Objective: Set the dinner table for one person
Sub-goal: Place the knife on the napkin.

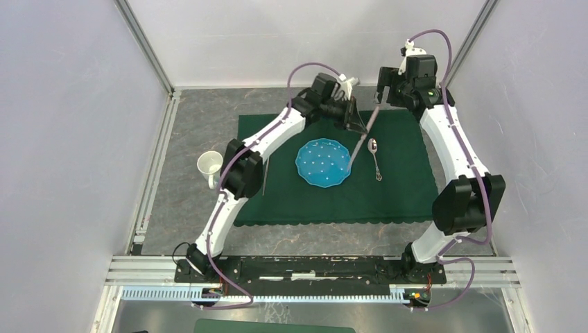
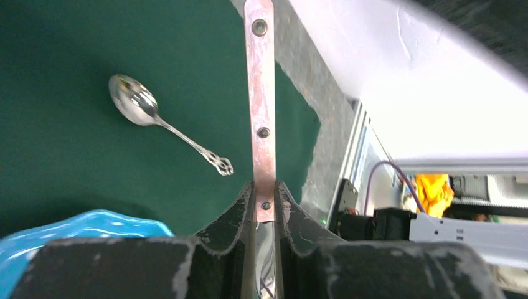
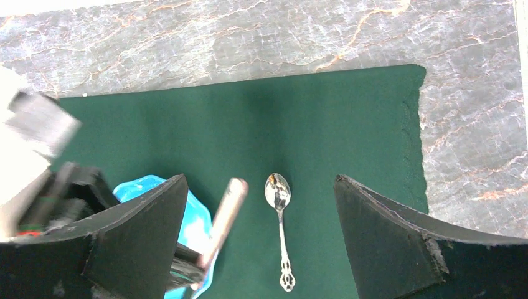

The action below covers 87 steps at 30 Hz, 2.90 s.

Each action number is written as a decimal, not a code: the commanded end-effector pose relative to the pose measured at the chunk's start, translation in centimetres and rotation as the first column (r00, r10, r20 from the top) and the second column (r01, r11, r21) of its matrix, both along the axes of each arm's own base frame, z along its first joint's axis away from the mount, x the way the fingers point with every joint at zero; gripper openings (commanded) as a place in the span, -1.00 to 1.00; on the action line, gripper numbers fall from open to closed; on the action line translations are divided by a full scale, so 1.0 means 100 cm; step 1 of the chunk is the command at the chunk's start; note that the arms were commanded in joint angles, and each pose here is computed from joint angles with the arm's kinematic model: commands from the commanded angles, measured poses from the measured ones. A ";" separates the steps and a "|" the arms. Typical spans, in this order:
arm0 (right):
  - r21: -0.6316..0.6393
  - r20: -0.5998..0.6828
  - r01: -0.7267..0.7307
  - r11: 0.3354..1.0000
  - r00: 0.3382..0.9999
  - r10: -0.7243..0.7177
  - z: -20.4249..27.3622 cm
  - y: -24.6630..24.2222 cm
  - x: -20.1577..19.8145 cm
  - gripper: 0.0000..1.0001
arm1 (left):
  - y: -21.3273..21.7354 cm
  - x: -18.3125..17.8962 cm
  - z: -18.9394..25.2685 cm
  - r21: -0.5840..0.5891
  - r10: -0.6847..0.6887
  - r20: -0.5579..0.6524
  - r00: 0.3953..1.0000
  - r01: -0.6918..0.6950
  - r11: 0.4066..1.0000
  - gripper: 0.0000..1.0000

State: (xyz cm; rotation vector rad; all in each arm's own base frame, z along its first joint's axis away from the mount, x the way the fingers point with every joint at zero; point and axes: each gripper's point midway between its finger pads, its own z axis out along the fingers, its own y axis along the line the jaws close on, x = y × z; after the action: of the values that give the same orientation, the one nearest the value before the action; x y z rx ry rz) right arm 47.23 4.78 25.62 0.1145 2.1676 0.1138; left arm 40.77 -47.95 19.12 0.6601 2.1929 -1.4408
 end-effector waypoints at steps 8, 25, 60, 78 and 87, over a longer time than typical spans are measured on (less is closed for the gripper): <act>0.032 0.059 0.045 0.998 0.997 -0.047 0.019 -0.006 -0.016 0.88 | -0.017 -0.066 -0.075 0.077 -0.183 -0.215 0.959 0.204 0.976 -0.96; 0.062 0.025 0.051 0.997 0.998 -0.052 0.004 -0.004 -0.033 0.87 | -0.030 -0.140 -0.099 0.213 -0.367 -0.160 0.916 0.395 0.894 -0.96; 0.025 -0.028 0.015 1.000 0.999 -0.014 -0.018 -0.004 -0.038 0.87 | -0.008 -0.174 -0.152 0.589 -0.465 0.005 0.885 0.374 0.717 0.05; 0.022 -0.280 -0.200 0.979 0.939 0.199 -0.067 0.015 -0.068 0.89 | 0.025 -0.095 -0.045 0.353 -0.086 0.188 0.978 0.014 0.936 1.00; 0.101 -0.436 -0.268 0.958 0.854 0.284 -0.101 0.037 -0.115 0.86 | 0.116 -0.015 0.031 0.193 0.269 0.276 0.923 -0.328 0.925 1.00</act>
State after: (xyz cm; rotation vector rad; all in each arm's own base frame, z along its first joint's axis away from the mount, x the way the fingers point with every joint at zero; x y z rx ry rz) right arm 38.73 7.02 16.71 -0.1022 2.5419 0.2613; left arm 35.98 -38.22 16.20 0.7294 2.3232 -0.8646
